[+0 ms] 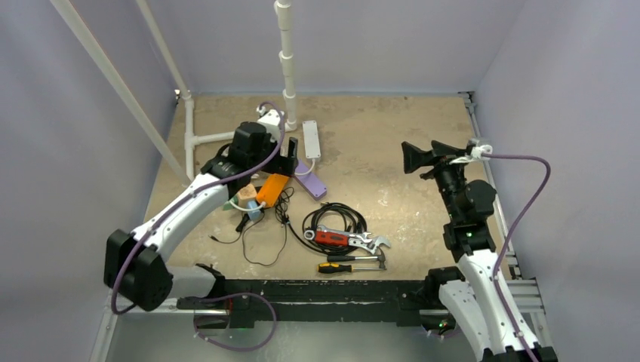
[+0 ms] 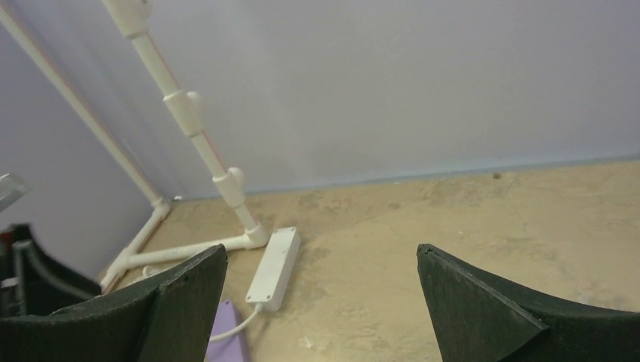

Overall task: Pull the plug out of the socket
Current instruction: Move the socket to the center of the board.

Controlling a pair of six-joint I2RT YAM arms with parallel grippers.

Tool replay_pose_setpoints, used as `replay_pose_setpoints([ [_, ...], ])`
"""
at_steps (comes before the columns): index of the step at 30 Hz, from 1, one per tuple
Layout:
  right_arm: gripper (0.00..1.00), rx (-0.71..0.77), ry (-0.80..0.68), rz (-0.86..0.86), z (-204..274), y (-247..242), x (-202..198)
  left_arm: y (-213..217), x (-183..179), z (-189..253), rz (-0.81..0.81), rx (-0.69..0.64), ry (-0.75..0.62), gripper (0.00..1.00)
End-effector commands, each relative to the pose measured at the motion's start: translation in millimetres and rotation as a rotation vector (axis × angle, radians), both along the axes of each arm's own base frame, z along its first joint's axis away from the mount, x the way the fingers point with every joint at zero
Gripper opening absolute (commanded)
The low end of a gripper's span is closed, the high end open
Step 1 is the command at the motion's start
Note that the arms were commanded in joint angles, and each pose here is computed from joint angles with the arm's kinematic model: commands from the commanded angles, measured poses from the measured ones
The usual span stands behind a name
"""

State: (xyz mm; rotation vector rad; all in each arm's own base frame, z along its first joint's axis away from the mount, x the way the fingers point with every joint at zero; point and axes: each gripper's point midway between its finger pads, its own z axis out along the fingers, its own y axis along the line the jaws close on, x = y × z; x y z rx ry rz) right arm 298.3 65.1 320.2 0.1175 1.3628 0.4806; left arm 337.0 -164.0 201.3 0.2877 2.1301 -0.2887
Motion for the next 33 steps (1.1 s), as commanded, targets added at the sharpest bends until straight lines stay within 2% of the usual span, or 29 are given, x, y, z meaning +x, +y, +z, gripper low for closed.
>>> replay_pose_setpoints([
  [1, 0.99, -0.071, -0.041, 0.158, 15.5, 27.7, 0.7, -50.9, 5.7, -3.2, -0.129, -0.162, 0.076, 0.96],
  [7, 0.99, -0.077, -0.010, 0.226, -0.6, 40.1, 7.8, -30.0, 7.4, -31.7, -0.021, -0.112, 0.076, 0.97],
  [12, 0.99, -0.072, -0.008, 0.258, -6.7, 46.0, 10.3, -42.4, 9.1, -38.5, -0.029, -0.182, 0.103, 0.97],
  [18, 0.99, -0.083, -0.014, 0.274, -4.5, 49.0, 7.3, -46.6, 20.9, -45.7, 0.032, -0.325, 0.137, 0.96],
  [27, 0.99, -0.084, -0.024, 0.314, -6.3, 55.5, 2.8, -37.2, 33.8, -78.5, 0.110, -0.314, 0.195, 0.96],
  [31, 0.99, -0.086, -0.024, 0.312, -5.5, 55.1, 1.8, -38.8, 42.9, -90.0, 0.136, -0.311, 0.215, 0.87],
  [32, 0.99, -0.088, -0.027, 0.311, -4.7, 55.1, 0.8, -39.2, 45.0, -91.0, 0.143, -0.324, 0.206, 0.82],
  [33, 0.99, -0.088, -0.033, 0.310, -3.4, 54.7, -0.6, -40.8, 48.3, -89.2, 0.147, -0.344, 0.187, 0.72],
])
